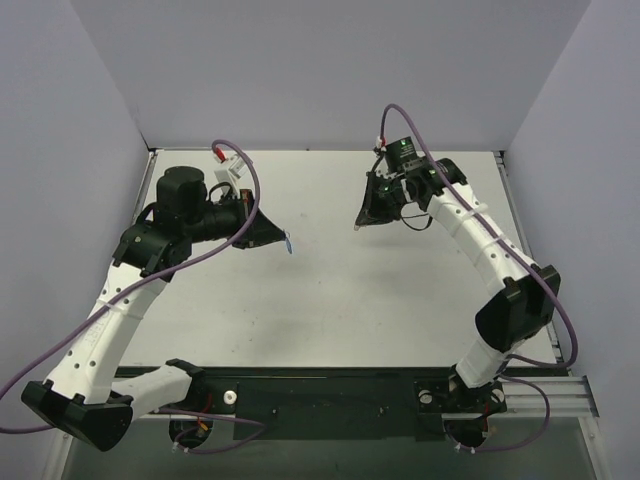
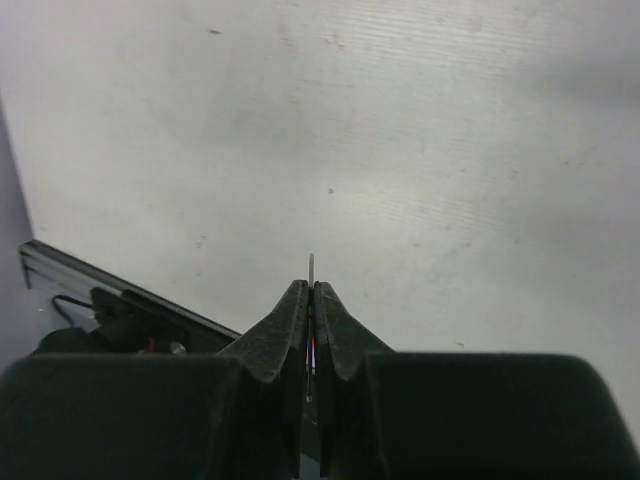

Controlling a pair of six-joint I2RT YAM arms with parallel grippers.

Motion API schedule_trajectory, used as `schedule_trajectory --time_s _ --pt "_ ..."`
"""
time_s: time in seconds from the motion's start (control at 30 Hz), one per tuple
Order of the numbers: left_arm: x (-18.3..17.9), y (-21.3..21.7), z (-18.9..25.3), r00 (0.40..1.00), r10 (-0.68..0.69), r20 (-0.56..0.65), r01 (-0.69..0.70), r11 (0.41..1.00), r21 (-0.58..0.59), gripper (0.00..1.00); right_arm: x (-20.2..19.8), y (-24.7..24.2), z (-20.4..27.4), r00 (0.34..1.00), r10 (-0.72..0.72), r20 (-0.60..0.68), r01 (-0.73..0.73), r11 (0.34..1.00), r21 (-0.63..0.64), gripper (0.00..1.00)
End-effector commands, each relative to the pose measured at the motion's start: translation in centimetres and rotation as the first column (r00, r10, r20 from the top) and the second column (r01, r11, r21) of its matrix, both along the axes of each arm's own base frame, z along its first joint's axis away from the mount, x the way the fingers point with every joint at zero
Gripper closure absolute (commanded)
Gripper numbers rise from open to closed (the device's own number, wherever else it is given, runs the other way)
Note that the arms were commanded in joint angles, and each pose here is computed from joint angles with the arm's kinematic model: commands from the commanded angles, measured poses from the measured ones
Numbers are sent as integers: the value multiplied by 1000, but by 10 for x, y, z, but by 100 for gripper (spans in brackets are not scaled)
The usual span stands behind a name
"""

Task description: Remove the keys from the keyring

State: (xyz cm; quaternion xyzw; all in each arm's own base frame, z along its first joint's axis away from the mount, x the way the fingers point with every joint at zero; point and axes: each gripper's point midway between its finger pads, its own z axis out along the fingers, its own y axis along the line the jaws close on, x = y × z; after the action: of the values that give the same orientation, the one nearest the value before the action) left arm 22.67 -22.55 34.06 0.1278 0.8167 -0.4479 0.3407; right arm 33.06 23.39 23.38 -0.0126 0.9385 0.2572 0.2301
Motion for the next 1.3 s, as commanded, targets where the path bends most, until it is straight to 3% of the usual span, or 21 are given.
schedule_trajectory --time_s 0.0,0.37,0.5,0.53,0.57,0.63,0.83,1.0,1.27 --pt "10 12 -13 997 71 1 -71 996 51 100 2 -20 -36 999 2 -45 -13 973 -231 100" --pt "17 26 -30 988 151 -25 -149 986 81 100 21 -2 -100 981 47 -187 -103 946 -306 100" --pt "18 30 -40 985 170 -41 -165 981 106 100 21 4 -108 974 51 -220 -115 950 -290 72" --pt "19 31 -44 983 177 -47 -170 979 114 100 20 4 -109 973 51 -223 -116 951 -287 69" --pt "19 32 -45 983 179 -47 -172 978 116 100 20 5 -110 972 52 -228 -118 951 -286 48" --pt "22 33 -49 980 193 -52 -186 975 125 100 19 4 -110 972 51 -230 -117 952 -283 32" --pt "35 34 -56 972 227 -58 -218 967 135 100 14 -5 -92 978 38 -206 -99 952 -290 16" --pt "54 37 -60 954 291 -69 -279 950 141 100 0 -22 -60 988 12 -152 -56 955 -291 13" --pt "105 18 -77 924 363 -120 -365 931 4 100 -35 -53 -20 996 -60 -65 38 956 -291 11"
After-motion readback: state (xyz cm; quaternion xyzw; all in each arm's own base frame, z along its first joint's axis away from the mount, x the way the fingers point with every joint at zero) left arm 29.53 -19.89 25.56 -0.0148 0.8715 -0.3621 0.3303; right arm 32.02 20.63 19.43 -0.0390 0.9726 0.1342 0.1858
